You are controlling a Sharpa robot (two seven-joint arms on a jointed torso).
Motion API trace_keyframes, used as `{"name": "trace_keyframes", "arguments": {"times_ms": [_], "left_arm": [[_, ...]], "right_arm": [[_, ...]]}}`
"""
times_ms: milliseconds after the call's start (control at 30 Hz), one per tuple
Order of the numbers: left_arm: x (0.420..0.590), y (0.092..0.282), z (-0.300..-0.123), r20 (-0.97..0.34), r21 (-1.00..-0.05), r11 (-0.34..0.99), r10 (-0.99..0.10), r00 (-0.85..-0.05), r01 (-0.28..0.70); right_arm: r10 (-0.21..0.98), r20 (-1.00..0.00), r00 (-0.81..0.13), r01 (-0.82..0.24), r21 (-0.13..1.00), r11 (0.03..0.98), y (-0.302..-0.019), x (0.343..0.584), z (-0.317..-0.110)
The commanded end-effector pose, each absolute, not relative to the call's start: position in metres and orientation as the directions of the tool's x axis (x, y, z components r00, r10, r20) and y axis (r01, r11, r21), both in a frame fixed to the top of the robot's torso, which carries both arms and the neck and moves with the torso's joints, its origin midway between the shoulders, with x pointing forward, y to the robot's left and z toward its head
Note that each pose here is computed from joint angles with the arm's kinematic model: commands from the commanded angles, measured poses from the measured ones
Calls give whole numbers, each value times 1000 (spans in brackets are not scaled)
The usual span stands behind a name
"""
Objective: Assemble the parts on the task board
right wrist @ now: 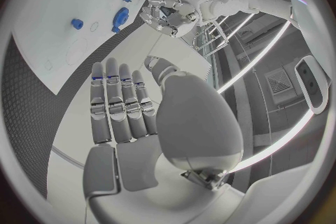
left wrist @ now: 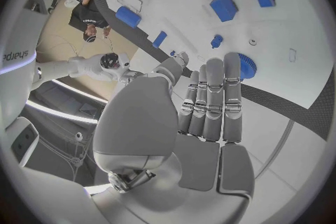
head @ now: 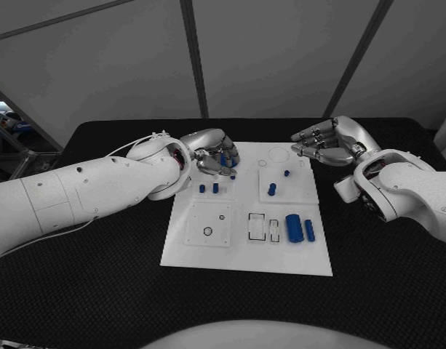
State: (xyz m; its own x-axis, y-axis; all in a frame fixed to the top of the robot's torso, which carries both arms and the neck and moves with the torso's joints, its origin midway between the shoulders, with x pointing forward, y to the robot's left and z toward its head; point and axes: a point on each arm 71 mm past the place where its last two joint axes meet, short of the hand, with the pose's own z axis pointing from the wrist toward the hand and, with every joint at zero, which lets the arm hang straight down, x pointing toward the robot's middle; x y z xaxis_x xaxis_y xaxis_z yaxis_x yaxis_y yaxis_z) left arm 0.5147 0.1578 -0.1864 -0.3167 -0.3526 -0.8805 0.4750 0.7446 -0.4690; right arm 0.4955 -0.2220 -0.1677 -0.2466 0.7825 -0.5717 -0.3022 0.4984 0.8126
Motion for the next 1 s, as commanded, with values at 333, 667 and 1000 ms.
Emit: {"name": "trace_keyframes", "arguments": {"times_ms": [333, 667, 1000], "left_arm": [[521, 146, -195, -963, -252, 771, -140, -231, 584], [528, 141, -200, -967, -219, 786, -98, -233, 578], [533, 135, -204, -964, -215, 785, -75, -256, 580]], "right_arm": [[782, -568, -256, -313, 814, 489, -219, 495, -167], [782, -568, -258, -314, 815, 488, -217, 495, -167], [782, -567, -260, -315, 815, 486, -217, 495, -166]]}}
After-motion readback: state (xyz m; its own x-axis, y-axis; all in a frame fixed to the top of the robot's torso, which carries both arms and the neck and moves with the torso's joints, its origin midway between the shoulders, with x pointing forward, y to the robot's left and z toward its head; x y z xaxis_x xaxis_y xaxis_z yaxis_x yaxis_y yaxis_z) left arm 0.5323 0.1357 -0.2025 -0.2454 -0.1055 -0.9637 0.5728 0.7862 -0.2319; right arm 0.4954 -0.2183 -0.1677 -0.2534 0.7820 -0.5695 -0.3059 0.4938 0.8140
